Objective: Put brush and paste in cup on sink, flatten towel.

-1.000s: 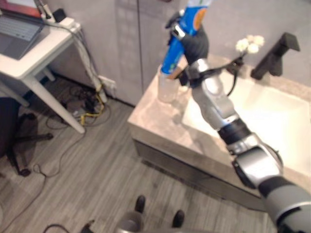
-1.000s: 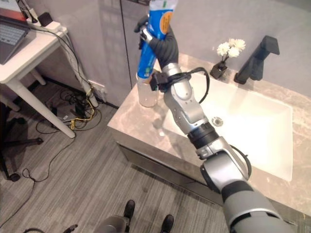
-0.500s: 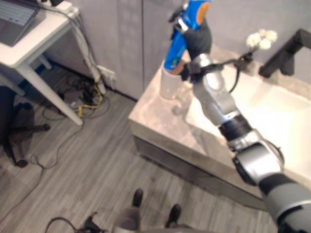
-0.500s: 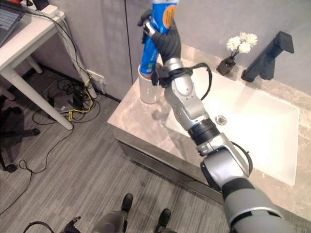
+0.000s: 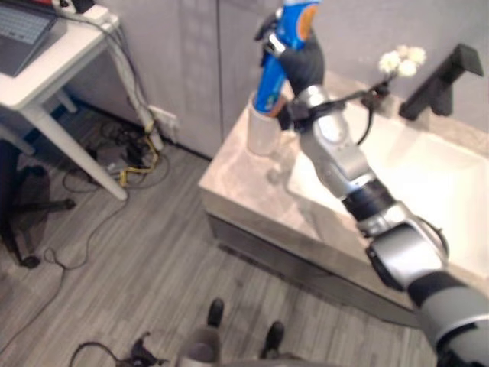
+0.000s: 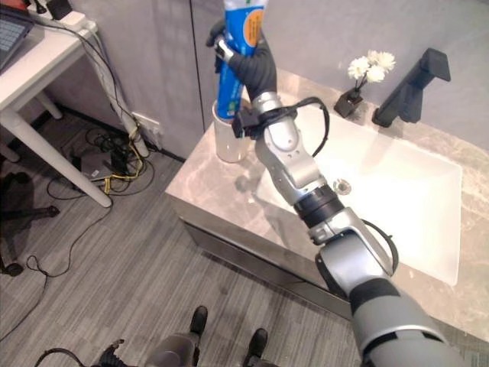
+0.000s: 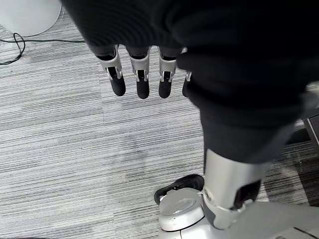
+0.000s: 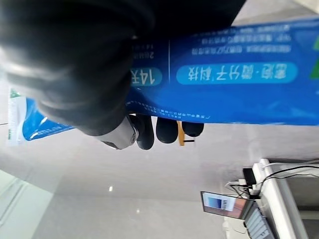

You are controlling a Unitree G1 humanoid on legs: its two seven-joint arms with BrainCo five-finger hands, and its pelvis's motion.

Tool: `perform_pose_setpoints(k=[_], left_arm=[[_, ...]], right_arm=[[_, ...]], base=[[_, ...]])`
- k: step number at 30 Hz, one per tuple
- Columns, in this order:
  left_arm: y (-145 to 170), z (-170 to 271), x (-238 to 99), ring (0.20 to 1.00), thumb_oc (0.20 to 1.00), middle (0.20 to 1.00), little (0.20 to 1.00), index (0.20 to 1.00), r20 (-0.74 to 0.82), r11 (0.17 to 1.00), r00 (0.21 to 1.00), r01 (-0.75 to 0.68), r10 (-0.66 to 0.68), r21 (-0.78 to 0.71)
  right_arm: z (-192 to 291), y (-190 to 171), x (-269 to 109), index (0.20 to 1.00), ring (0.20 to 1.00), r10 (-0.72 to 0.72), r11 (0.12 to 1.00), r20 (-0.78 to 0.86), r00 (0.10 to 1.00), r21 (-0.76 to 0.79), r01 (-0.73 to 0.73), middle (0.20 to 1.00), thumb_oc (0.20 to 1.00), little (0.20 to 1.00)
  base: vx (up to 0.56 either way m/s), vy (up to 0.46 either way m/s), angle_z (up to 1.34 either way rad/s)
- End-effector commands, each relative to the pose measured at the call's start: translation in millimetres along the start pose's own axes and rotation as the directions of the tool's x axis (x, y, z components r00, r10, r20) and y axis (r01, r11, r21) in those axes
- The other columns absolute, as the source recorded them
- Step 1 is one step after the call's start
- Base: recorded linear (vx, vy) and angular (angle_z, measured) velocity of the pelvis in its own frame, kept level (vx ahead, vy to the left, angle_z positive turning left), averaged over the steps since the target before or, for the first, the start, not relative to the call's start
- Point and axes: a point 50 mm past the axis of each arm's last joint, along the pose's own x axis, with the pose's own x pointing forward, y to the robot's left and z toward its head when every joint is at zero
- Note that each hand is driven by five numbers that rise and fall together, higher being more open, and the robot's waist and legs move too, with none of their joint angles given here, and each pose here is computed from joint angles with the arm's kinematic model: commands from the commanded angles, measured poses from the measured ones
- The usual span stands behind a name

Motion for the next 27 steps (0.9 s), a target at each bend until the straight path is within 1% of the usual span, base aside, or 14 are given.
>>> perform_pose_setpoints(k=[1,13,21,27], left_arm=[[8.3,-3.7,2.4,1.000,1.000,1.000,1.000,1.000,-0.035,0.999,0.999,-0.042,0.042,0.001],[6.1,1.0,2.2,1.000,1.000,1.000,1.000,1.000,-0.009,0.999,0.999,-0.037,0.037,-0.019],[5.6,2.1,2.2,1.000,1.000,1.000,1.000,1.000,-0.004,0.999,0.999,-0.037,0.037,-0.023],[4.7,2.4,2.1,1.000,1.000,1.000,1.000,1.000,-0.003,0.999,0.999,-0.034,0.034,-0.023]], right_arm=[[31.4,7.4,17.8,0.200,0.200,0.055,0.998,0.127,0.990,-0.050,-0.049,0.200,0.200,0.200],[13.2,10.2,12.4,0.200,0.200,0.045,0.999,0.068,0.997,-0.025,-0.044,0.200,0.200,0.200],[8.9,14.3,10.1,0.200,0.200,0.087,0.993,0.047,0.995,-0.084,-0.083,0.200,0.200,0.200],[7.9,15.3,10.6,0.200,0.200,0.094,0.991,0.042,0.995,-0.100,-0.090,0.200,0.200,0.200]], base=[[0.00,0.000,0.00],[0.00,0.006,-0.02],[0.00,0.000,0.00],[0.00,0.000,0.00]])
